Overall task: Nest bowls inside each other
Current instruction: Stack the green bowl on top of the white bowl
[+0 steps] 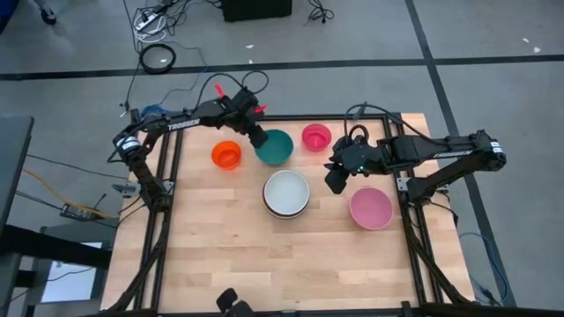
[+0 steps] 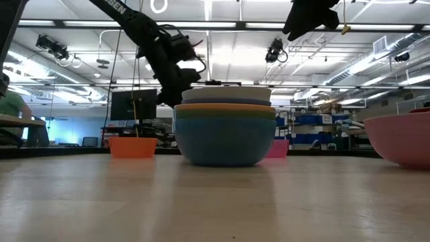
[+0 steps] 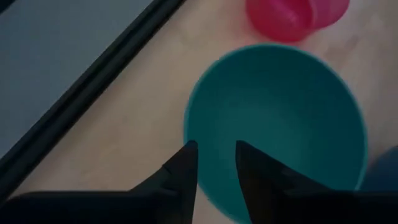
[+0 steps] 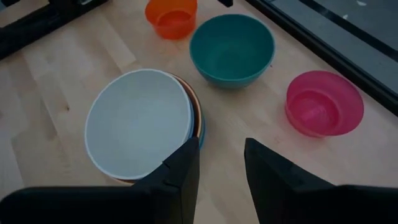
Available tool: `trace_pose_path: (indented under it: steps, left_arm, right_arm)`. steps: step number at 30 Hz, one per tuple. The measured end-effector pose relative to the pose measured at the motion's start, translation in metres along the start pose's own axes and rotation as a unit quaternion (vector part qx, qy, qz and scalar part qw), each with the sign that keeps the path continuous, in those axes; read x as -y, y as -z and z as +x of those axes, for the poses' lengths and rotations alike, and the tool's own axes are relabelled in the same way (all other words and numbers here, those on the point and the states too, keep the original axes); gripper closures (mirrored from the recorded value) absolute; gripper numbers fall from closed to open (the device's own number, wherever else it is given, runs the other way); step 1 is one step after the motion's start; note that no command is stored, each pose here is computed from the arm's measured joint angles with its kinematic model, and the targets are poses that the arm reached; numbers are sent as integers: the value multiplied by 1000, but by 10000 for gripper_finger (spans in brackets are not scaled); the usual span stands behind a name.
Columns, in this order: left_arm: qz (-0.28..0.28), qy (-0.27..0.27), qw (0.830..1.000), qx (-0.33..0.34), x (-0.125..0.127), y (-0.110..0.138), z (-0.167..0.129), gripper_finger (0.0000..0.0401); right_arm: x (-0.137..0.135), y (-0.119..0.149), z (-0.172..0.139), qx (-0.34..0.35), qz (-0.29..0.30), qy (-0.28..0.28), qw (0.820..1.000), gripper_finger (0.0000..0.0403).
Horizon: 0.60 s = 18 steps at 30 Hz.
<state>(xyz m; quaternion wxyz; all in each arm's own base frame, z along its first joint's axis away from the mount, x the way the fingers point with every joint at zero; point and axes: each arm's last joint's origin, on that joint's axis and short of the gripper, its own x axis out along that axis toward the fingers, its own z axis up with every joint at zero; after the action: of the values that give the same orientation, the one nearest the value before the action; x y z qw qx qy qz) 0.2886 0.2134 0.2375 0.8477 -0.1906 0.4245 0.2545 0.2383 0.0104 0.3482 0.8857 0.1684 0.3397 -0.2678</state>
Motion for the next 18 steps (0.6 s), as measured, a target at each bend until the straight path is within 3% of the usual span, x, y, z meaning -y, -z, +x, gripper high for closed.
trace_pose_path:
  steps: [9, 18]
  left_arm:
    - [-27, -9, 999, -35, -11, 6, 6, 236]
    - [-36, 16, 998, -56, -11, 10, 27, 231]
  right_arm:
    - [0, 0, 0, 0, 1, 0, 1000, 286]
    - [0, 0, 0, 0, 4, 0, 1000, 286]
